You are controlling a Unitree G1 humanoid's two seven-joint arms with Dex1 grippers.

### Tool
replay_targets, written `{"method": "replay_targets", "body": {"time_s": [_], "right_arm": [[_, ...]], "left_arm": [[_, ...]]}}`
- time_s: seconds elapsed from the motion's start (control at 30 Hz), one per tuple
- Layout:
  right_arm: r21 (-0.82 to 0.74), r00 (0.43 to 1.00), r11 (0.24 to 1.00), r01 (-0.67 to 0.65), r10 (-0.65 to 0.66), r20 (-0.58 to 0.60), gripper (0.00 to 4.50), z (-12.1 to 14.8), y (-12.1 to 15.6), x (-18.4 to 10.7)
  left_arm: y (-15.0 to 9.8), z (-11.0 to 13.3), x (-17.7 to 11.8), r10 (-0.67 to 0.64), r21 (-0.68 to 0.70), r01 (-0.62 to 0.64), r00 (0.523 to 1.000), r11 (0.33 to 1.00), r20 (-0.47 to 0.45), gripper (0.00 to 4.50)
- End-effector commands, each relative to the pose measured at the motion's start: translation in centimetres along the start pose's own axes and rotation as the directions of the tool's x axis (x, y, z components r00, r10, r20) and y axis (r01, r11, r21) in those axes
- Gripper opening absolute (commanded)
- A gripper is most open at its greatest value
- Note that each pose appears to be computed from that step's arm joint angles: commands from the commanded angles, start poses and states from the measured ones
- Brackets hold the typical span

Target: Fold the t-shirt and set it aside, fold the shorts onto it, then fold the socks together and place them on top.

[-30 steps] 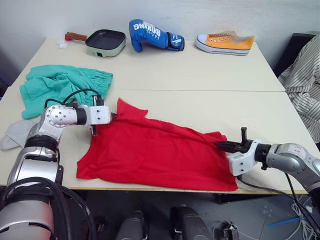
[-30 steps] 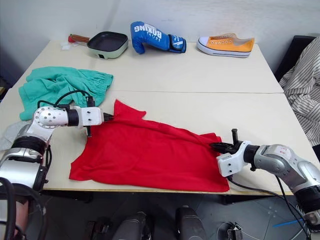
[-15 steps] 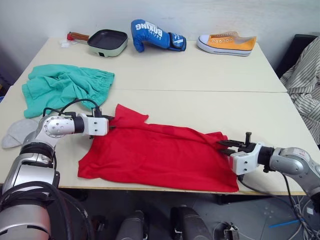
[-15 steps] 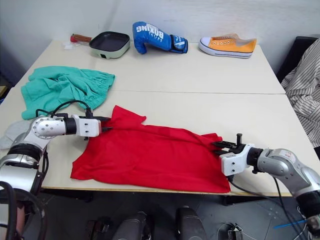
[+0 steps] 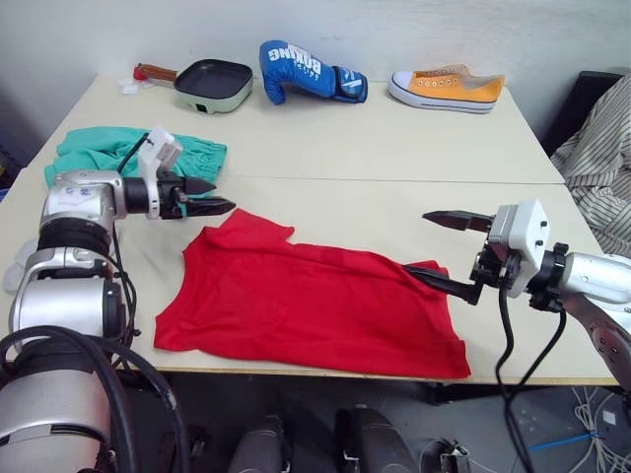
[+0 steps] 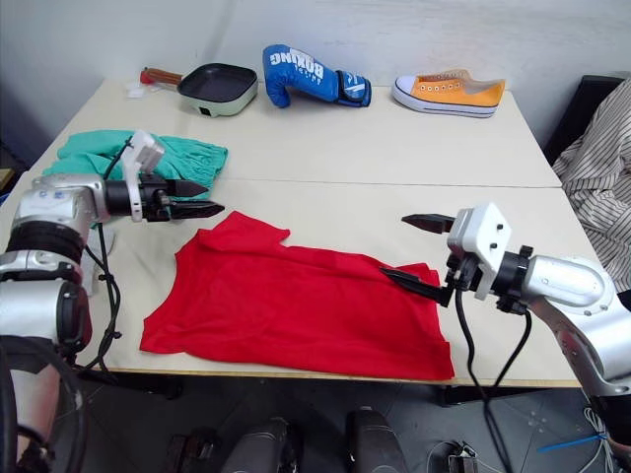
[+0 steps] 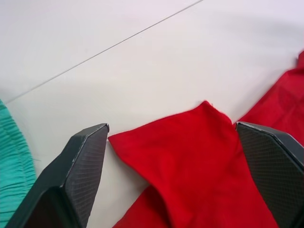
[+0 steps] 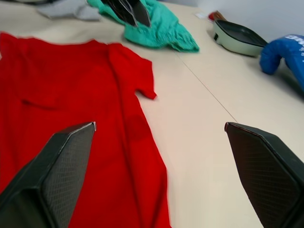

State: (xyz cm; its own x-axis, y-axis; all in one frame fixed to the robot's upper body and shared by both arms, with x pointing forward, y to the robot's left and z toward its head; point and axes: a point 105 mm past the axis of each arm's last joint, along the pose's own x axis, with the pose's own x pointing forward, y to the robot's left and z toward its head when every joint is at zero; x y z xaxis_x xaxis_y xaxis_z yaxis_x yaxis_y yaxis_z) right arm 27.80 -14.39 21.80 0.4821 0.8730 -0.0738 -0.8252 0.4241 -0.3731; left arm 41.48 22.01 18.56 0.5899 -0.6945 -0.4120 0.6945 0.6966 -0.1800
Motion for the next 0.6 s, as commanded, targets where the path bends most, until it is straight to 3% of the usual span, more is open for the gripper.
{"method": "replay_targets", "body": {"time_s": [0.03,0.27,0.37,0.6], "right_arm": [[0.001,0.999,0.999,-0.045,0.045,0.030,4.48,1.0,0.9,1.3],[0.002,0.997,0.997,-0.075,0.075,0.035,4.48,1.1,1.7,2.6],[0.001,0.997,0.997,-0.079,0.079,0.021,4.50,0.9,1.9,2.6],[0.007,0.998,0.998,-0.058,0.058,-0.019,4.50,0.1,1.9,2.1]], "left_arm": [[0.7,-1.0,1.0,0.091,-0.081,-0.095,0.994,0.992,-0.054,4.49],[0.2,-0.9,3.4,0.143,-0.097,-0.148,0.988,0.984,-0.061,4.49],[0.1,-0.5,4.1,0.155,-0.119,-0.156,0.988,0.981,-0.019,3.94],[-0.5,0.7,4.6,0.113,-0.097,-0.106,0.991,0.990,0.071,1.74]]}}
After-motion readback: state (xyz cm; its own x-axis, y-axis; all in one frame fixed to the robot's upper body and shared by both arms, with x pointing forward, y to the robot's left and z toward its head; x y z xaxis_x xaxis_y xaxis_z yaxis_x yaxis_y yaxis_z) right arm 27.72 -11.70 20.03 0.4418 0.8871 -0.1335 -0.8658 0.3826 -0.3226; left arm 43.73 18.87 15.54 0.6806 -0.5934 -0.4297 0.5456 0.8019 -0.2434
